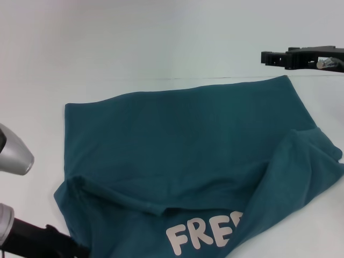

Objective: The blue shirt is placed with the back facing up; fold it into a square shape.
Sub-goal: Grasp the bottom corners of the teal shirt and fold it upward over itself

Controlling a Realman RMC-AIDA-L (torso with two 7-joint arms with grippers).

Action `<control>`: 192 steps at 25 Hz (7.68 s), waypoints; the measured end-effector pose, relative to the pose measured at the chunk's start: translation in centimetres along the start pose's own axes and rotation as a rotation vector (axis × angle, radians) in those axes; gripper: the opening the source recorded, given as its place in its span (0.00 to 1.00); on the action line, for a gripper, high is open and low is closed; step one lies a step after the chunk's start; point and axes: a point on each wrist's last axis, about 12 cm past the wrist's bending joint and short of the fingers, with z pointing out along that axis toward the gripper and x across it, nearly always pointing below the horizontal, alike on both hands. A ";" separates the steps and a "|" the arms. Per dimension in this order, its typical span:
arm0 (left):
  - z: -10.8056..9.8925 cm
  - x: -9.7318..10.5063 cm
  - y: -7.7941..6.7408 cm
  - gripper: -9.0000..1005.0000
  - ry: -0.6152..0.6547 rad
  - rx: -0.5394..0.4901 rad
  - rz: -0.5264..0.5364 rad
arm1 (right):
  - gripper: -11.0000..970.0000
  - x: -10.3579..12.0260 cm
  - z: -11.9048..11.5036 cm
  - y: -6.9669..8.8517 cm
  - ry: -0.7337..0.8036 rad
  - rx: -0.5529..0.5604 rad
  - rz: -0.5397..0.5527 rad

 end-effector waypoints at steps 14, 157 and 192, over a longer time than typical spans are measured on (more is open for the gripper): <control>1.7 -0.5 -0.3 0.57 0.011 0.094 0.002 | 0.77 0.7 0.5 -0.8 0.014 0.011 0.018; 0.0 -4.9 3.4 0.01 -0.234 -0.096 0.107 | 0.64 3.3 -2.7 1.7 0.463 0.127 0.080; -2.2 -6.4 4.5 0.01 -0.312 -0.163 0.106 | 0.05 1.6 -3.4 -0.2 0.335 0.138 0.034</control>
